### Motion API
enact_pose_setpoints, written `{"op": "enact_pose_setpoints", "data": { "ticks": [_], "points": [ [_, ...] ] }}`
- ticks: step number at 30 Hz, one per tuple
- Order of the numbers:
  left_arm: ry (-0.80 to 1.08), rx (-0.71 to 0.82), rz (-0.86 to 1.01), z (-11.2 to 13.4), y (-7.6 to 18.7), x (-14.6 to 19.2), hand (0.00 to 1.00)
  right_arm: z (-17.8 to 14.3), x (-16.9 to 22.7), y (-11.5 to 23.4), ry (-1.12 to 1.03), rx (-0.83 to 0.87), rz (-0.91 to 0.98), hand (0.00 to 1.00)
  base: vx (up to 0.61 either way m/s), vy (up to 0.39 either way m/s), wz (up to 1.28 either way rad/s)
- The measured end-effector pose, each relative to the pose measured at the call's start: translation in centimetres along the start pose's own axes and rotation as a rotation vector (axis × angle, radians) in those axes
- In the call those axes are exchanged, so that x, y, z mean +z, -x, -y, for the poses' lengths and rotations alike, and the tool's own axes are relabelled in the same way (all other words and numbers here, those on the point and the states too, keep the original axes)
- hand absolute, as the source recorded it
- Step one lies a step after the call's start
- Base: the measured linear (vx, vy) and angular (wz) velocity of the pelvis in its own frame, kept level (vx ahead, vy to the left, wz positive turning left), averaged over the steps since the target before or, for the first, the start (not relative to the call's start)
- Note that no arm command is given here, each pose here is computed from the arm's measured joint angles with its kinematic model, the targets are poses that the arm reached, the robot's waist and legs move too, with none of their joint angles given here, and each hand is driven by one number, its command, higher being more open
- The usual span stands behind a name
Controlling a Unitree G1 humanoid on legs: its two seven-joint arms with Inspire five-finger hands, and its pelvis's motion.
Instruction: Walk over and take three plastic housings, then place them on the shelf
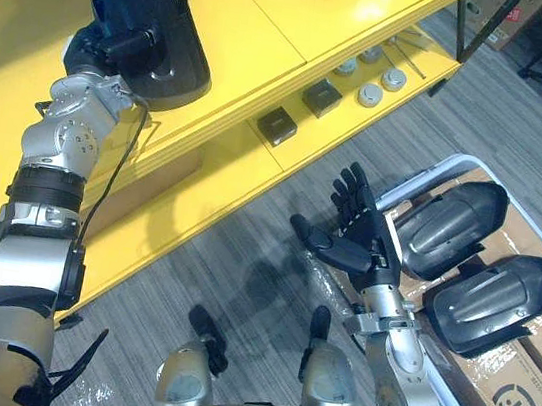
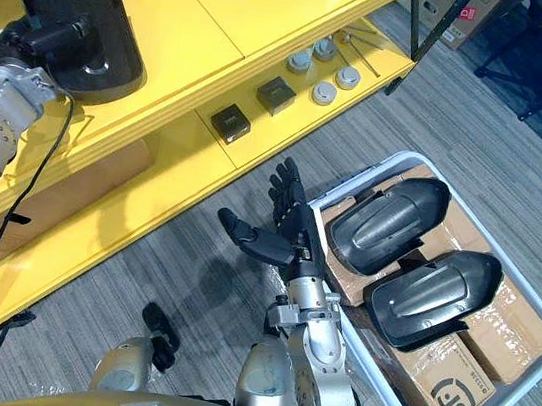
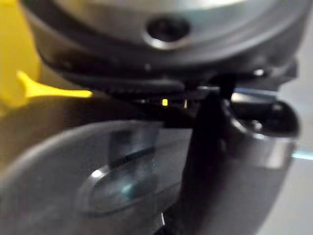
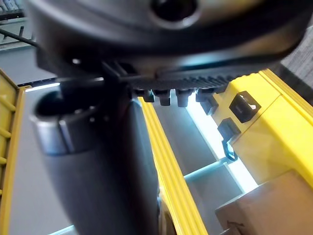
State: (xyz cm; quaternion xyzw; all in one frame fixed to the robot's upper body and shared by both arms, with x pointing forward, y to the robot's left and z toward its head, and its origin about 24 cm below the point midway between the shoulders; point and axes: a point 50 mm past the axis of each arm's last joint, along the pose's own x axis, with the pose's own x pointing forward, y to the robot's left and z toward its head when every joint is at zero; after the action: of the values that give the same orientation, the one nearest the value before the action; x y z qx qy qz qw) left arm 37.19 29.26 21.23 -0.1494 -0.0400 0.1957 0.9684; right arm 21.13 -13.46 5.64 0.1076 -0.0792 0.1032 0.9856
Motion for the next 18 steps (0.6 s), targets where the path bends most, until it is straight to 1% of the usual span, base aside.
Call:
{"op": "enact_pose_setpoints", "data": {
  "ticks": [7, 12, 18],
  "points": [
    [-0.039, 0.065, 0.037, -1.0, -0.1, 1.0, 1.0, -0.3, 0.0, 0.0, -0.005, 0.014, 0.001, 1.0, 0.0, 0.0, 0.0],
    [-0.036, 0.098, 0.012, -1.7, -0.2, 0.9, 1.0, -0.8, 0.2, 0.0, -0.013, 0.031, -0.002, 1.0, -0.01, 0.008, 0.06],
    [-0.086, 0.128, 0.026, -2.5, -0.3, 1.1, 1.0, -1.5, -0.4, 0.5, -0.03, 0.05, -0.032, 1.0, -0.01, 0.003, 0.02]
  ]
}}
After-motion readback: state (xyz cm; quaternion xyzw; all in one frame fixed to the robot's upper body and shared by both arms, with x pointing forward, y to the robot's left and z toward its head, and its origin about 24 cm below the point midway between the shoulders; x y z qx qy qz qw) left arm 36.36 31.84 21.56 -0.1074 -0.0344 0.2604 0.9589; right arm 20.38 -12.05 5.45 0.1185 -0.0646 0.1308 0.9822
